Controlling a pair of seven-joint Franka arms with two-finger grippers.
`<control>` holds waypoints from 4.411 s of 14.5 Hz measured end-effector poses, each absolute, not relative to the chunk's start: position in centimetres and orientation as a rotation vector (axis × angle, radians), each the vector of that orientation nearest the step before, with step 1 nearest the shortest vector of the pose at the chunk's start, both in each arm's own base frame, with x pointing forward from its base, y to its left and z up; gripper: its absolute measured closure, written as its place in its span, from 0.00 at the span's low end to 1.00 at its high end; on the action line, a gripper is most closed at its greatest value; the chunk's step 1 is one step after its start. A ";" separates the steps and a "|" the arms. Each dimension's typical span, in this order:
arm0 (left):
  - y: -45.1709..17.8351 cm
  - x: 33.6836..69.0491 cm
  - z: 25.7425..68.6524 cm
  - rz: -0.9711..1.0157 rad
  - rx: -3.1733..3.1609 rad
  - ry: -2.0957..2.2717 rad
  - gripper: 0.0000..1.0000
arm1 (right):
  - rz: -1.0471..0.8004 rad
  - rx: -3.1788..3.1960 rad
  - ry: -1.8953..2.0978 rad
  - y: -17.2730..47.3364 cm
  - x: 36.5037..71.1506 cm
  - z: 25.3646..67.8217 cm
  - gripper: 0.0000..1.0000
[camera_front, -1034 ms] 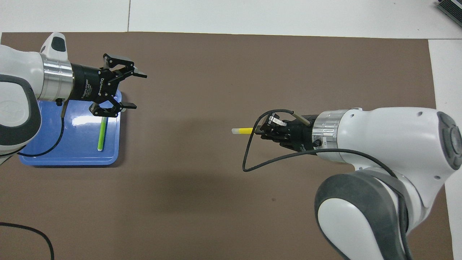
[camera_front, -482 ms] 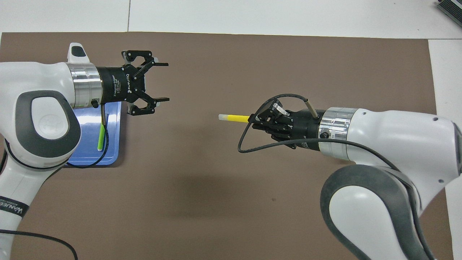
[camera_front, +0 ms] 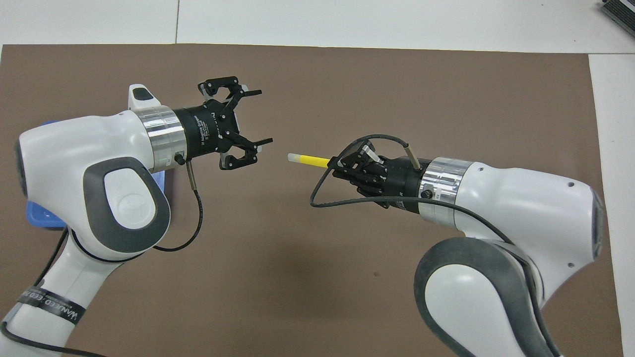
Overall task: Right arm passes pens to left for tray arrangement
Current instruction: 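Lift the yellow pen with the right gripper toward the left gripper, then close the left gripper on the yellow pen held by the right gripper, then open the right gripper and withdraw while the left gripper carries the pen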
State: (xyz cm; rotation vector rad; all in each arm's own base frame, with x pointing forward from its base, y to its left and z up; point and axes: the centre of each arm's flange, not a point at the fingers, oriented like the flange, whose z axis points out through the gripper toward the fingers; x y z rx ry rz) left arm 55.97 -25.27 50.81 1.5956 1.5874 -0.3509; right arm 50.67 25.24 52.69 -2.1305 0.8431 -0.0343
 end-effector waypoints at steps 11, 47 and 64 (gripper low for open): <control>-30.3 50.1 49.1 -0.391 1.390 1.790 0.10 | -0.037 -2.129 0.845 25.4 50.7 52.6 0.81; -32.7 47.4 48.8 -0.345 1.651 1.569 0.81 | -0.055 -2.141 0.850 25.5 50.8 51.8 0.52; -20.1 50.9 48.9 -0.320 2.271 1.024 0.81 | -0.128 -3.044 -0.293 8.8 53.2 50.2 0.01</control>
